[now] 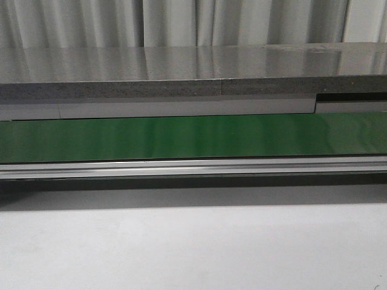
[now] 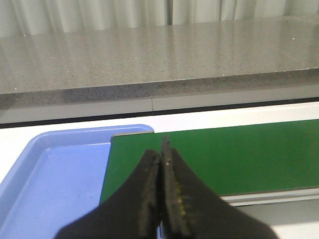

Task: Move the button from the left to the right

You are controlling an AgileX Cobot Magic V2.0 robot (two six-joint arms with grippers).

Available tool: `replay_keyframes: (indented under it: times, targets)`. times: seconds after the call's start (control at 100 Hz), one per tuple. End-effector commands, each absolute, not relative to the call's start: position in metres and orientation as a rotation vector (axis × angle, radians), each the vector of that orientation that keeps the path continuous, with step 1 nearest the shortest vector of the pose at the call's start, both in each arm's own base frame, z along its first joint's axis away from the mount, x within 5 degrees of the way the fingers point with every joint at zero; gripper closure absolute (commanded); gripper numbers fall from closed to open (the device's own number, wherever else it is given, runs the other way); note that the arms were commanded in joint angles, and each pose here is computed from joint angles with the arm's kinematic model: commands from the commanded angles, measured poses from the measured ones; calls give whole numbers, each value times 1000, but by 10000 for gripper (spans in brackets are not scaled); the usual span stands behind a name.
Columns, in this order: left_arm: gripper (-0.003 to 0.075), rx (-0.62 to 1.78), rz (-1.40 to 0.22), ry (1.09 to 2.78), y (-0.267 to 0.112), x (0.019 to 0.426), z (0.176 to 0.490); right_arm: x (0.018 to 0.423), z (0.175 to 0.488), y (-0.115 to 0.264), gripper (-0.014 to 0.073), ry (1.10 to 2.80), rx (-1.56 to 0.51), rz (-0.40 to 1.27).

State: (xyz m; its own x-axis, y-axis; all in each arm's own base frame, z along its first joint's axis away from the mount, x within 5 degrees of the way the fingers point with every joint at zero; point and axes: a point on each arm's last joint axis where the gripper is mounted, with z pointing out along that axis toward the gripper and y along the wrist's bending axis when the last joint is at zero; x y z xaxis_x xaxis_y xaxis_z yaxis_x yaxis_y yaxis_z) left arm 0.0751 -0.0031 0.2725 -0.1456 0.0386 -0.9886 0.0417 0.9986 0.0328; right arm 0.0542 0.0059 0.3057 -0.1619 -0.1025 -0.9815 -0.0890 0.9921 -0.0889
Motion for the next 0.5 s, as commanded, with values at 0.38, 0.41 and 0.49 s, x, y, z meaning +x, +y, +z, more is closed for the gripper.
replay_keyframes:
  times: [0.38,0.41,0.49]
  targets:
    - [741,48,-12,1609,-3,76,290,64,298,5,662,1635,-93,0]
    - [741,48,-12,1609,-3,76,290,65,294,4,662,1631,-87,-1]
    - [741,48,-12,1609,-3,76,290,65,283,3,662,1597,-65,2]
